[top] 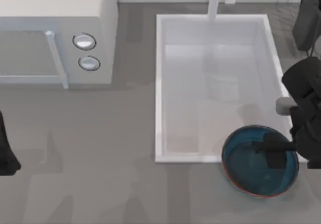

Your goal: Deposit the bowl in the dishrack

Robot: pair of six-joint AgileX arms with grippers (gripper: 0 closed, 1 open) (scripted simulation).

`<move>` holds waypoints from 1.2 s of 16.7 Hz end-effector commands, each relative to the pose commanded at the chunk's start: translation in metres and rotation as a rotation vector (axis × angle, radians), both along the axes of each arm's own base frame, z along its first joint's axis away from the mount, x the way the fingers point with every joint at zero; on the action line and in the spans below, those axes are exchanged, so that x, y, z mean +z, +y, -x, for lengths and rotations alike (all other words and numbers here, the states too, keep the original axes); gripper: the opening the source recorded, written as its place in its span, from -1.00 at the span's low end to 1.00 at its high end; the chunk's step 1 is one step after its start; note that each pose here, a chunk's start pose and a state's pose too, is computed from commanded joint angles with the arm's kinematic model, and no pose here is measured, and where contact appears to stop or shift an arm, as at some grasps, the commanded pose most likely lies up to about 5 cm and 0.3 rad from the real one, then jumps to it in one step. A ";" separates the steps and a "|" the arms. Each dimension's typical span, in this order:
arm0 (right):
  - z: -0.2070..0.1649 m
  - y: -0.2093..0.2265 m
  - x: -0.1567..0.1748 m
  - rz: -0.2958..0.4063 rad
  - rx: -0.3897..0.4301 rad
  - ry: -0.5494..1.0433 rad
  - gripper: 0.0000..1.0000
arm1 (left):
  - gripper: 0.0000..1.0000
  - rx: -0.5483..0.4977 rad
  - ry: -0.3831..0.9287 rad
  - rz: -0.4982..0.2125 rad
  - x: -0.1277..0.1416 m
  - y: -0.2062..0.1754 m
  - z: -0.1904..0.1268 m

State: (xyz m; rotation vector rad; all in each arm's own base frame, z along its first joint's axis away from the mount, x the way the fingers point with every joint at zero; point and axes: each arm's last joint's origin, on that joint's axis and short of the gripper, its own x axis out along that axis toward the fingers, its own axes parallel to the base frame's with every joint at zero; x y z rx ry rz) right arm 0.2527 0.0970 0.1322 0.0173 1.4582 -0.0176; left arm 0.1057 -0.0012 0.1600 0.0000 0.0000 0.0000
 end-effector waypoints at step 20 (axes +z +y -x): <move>-0.012 0.006 0.027 -0.001 -0.001 -0.005 -1.00 | 1.00 0.000 0.000 0.000 0.000 0.000 0.000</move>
